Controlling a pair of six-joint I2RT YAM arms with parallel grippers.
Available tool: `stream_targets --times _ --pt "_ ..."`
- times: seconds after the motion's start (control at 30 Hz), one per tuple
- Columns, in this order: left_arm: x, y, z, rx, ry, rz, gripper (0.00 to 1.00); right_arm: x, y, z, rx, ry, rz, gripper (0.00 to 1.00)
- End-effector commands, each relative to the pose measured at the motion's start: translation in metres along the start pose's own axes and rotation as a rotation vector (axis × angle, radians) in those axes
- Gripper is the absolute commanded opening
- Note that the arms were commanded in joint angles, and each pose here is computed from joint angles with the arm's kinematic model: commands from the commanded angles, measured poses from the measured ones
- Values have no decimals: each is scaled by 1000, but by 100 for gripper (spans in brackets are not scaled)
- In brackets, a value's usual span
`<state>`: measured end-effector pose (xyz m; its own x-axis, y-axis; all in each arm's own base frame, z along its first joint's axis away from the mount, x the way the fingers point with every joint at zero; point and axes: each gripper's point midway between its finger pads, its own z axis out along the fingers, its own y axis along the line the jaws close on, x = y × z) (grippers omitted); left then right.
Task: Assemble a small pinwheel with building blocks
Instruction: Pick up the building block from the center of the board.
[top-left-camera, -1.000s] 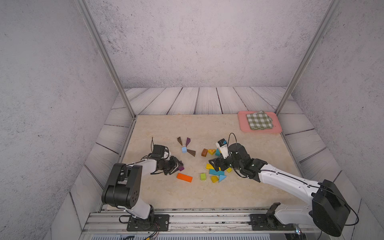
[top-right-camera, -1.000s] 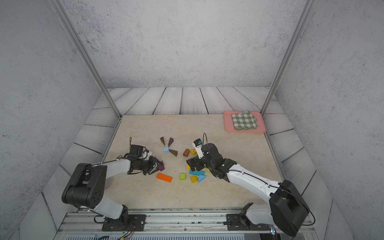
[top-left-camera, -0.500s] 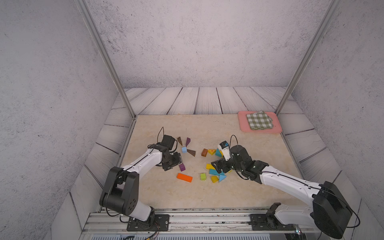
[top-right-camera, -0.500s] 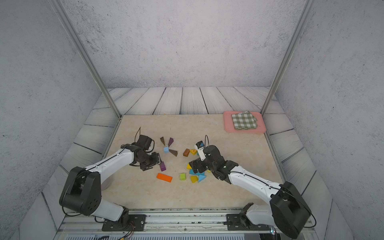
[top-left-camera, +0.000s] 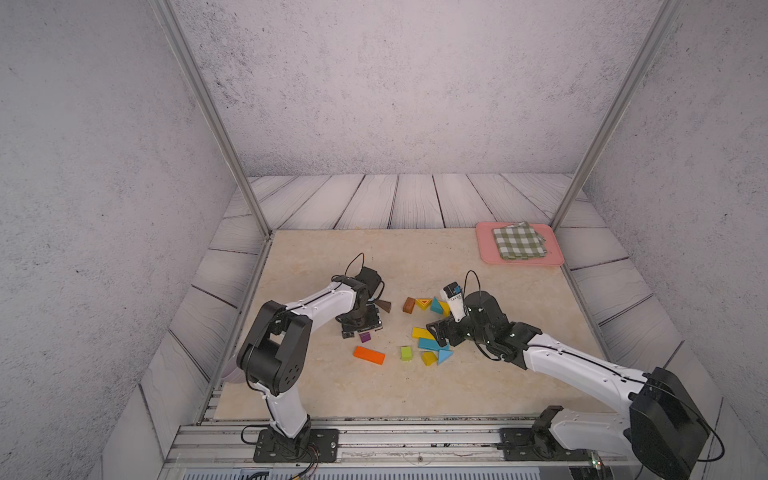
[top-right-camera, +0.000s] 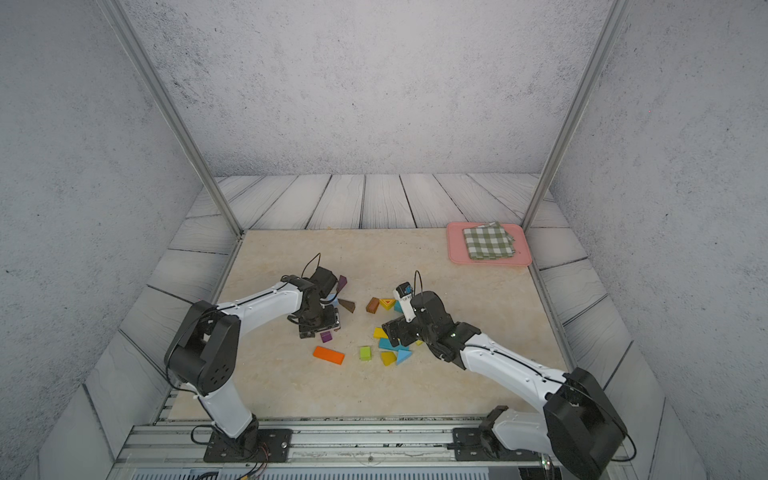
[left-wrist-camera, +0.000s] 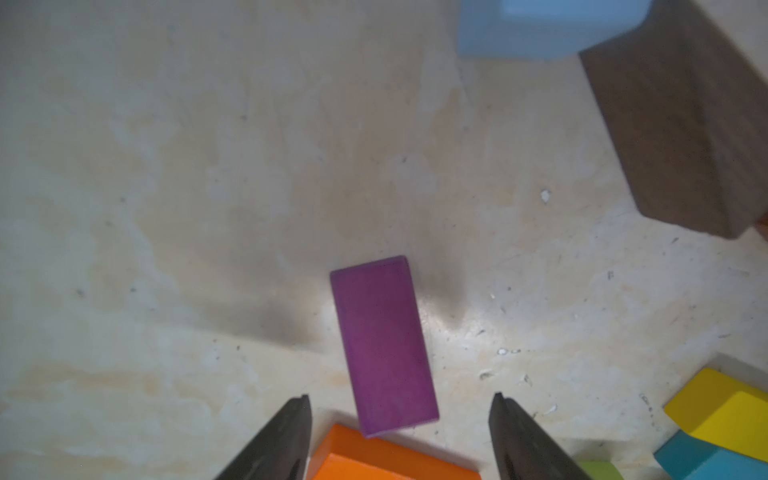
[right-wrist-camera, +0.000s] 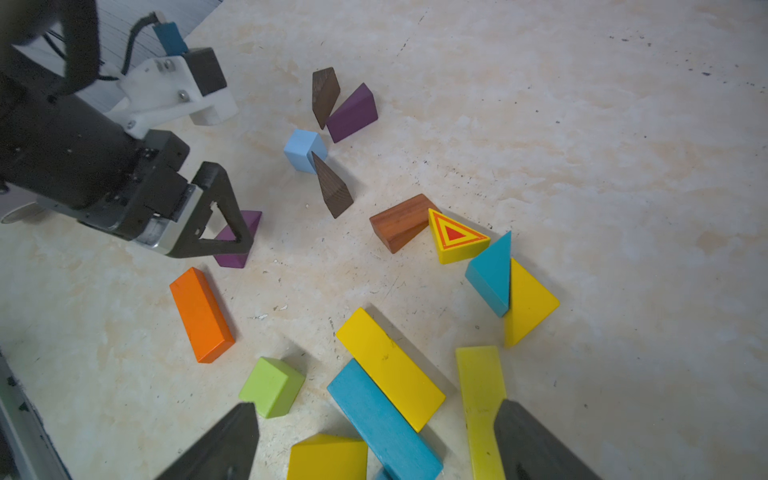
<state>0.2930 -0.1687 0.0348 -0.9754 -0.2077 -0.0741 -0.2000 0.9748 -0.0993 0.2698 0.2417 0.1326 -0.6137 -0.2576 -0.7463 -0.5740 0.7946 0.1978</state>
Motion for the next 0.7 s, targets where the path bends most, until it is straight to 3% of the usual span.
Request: stream_targets --times 0.0,0.07,0.2,0.3,0.4,0.5,0.6,0.67 --pt "2 0 8 -32 15 -14 67 1 -4 -9 13 -19 -12 93" --pt "7 3 15 -51 32 -22 58 2 -6 -10 20 -17 -14 93" --pt "12 9 23 -60 41 -30 55 1 -10 -13 34 -15 -18 94" --pt "11 8 22 -65 50 -8 20 -2 -10 -13 27 -17 -8 94" --pt "-1 -8 0 17 -10 67 2 -6 0 -13 -27 0 2 94" --pt "-8 -37 -36 241 -93 179 0 -13 19 -19 -138 -9 -51 93" --pt "-2 -72 -88 650 -158 306 0 -17 48 -30 -305 -38 -283 99" --pt "13 -86 -116 890 -157 381 0 -16 70 -40 -450 -68 -525 99"
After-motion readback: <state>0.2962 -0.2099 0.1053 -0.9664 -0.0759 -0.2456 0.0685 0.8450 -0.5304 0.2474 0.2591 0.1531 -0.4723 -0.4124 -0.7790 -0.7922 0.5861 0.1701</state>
